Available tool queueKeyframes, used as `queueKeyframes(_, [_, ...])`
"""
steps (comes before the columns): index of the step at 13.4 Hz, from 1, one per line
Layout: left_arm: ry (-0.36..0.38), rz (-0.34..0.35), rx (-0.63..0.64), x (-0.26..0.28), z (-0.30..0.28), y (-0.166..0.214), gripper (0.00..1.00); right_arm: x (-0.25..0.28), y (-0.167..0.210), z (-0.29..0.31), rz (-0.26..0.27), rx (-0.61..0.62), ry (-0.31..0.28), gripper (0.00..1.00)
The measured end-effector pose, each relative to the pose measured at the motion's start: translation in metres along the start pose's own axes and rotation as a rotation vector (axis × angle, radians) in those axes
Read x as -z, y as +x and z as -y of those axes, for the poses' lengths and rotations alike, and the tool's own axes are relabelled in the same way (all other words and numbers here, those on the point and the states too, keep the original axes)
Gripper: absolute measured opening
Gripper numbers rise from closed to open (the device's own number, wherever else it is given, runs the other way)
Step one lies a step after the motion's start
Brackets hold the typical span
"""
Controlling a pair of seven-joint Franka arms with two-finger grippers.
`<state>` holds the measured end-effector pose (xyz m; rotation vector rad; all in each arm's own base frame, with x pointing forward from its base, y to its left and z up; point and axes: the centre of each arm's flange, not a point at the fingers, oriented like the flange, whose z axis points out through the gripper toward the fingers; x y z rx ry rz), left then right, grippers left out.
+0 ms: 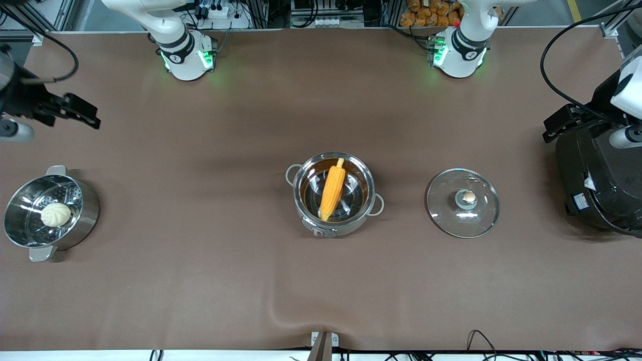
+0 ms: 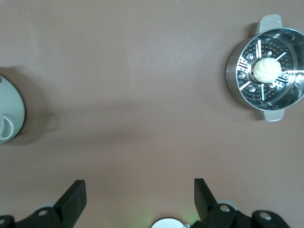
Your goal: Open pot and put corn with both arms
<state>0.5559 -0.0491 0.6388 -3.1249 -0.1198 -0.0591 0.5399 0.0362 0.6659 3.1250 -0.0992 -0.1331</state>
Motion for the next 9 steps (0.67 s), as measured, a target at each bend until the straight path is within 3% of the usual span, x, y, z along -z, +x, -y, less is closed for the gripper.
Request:
queueKeyframes(5, [0.007, 0.046, -0.017, -0.002, 0.000, -0.005, 1.00, 0.010, 0.001, -0.042, -0.010, 0.053, 0.008, 1.00])
queueKeyframes(9, [0.007, 0.043, -0.017, 0.005, 0.001, -0.007, 1.00, 0.013, 0.005, -0.043, -0.044, 0.061, 0.009, 1.00])
